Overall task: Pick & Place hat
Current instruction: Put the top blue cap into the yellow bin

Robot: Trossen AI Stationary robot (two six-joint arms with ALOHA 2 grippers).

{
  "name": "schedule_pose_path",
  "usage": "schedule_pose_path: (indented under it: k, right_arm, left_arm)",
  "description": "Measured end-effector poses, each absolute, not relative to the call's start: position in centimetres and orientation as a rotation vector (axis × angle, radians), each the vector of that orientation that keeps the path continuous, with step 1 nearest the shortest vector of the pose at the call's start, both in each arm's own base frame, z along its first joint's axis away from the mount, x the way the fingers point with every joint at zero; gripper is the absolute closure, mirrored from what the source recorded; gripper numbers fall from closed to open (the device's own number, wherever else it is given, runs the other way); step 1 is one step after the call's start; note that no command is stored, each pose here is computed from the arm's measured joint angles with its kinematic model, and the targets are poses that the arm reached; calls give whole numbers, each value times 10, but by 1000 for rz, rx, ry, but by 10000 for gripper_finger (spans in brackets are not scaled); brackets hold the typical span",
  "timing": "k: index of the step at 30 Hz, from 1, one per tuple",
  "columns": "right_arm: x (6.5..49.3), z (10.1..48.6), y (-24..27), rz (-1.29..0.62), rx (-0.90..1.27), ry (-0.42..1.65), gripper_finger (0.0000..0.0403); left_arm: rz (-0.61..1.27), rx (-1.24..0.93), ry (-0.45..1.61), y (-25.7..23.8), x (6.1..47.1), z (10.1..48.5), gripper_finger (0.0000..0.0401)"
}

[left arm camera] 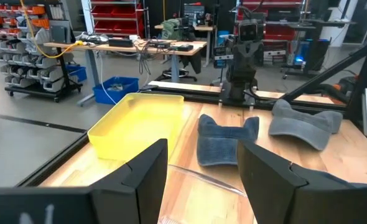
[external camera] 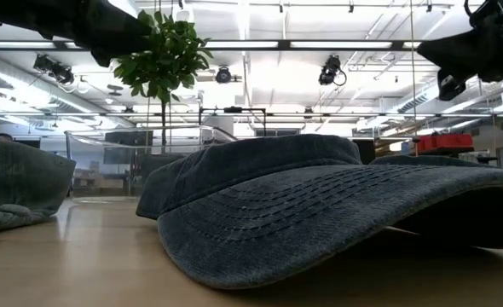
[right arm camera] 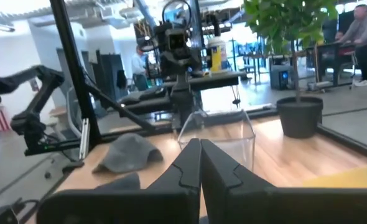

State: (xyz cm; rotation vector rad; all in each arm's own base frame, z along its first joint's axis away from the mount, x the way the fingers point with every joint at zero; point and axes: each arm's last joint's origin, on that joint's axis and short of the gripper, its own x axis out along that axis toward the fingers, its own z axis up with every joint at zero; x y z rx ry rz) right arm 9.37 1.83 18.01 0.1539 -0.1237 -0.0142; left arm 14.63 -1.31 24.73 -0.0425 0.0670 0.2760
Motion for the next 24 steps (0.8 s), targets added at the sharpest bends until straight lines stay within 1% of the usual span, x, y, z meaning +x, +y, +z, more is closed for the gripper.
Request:
schedule_pose_path:
  k: [4, 7, 11, 14, 18, 20, 22, 24]
  right_arm:
    - [94, 180, 18, -16, 144, -124, 394]
    - [93, 181, 16, -84, 88, -135, 394]
    - [91, 189, 12, -229, 110, -219, 394]
    - [89, 198, 12, -209, 128, -294, 398]
    - [85, 225, 13, -138, 71, -369, 400]
    - [84, 244, 13, -138, 26, -381, 401]
    - [87, 264, 13, -145, -29, -357, 401]
    - [93, 280, 15, -143, -94, -276, 401]
  left_arm:
    - [276, -39, 76, -13, 146, 246, 204]
    - [277, -29, 91, -13, 146, 245, 204]
    - [276, -9, 94, -13, 146, 245, 204]
    - [276, -9, 94, -13, 146, 245, 204]
    - [276, -9, 93, -13, 146, 245, 204]
    - [276, -13, 82, -13, 146, 246, 204]
    - [279, -25, 41, -13, 147, 250, 204]
    - [299, -44, -32, -10, 147, 257, 204]
